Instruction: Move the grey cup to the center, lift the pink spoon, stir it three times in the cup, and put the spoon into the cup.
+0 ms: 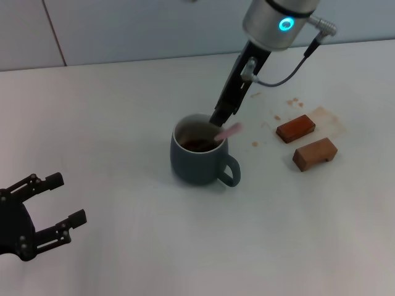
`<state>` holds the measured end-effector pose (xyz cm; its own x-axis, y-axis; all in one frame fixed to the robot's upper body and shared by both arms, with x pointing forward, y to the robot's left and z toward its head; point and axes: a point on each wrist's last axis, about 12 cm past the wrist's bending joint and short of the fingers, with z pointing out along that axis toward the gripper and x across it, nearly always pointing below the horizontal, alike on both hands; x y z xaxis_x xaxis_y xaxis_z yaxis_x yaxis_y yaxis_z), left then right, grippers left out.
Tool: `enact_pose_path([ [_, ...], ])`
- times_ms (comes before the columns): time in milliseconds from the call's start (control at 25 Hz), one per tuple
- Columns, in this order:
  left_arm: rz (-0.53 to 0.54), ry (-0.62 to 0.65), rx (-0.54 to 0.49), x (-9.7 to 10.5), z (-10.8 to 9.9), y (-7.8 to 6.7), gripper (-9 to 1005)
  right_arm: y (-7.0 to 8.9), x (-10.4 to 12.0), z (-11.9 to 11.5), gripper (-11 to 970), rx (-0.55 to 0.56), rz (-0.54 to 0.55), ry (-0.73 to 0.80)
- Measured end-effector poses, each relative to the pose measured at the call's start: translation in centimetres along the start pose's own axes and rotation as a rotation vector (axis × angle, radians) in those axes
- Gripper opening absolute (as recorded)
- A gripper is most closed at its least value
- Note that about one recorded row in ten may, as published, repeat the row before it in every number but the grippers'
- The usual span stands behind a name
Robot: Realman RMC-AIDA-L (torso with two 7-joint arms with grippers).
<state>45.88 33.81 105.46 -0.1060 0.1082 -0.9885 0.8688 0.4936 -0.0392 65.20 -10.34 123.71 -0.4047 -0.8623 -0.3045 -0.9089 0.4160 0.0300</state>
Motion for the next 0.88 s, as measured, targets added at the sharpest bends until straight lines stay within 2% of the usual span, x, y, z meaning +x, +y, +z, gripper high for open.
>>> enact_pose_path([
  [200,0.001,-0.003,0.003,-0.1,0.0,0.1,812,0.1,0.9,0.3,163,0.022,-0.02,-0.13],
  [320,0.005,-0.004,0.005,-0.3,0.1,0.2,812,0.1,2.6,-0.8,276,0.003,-0.023,-0.318],
  [480,0.011,-0.004,0.01,-0.6,0.2,0.6,812,0.4,8.6,-2.0,410,-0.022,-0.052,-0.667],
  [640,0.018,-0.006,0.019,-1.2,0.5,1.3,812,0.2,16.4,-1.6,528,0.021,0.057,-0.993],
  [720,0.016,-0.007,0.025,-1.5,0.7,1.6,812,0.1,20.1,-0.8,551,0.031,0.131,-1.068],
  [880,0.017,-0.005,0.035,-2.1,1.0,2.2,812,-0.3,26.2,0.7,597,-0.027,0.247,-1.066],
])
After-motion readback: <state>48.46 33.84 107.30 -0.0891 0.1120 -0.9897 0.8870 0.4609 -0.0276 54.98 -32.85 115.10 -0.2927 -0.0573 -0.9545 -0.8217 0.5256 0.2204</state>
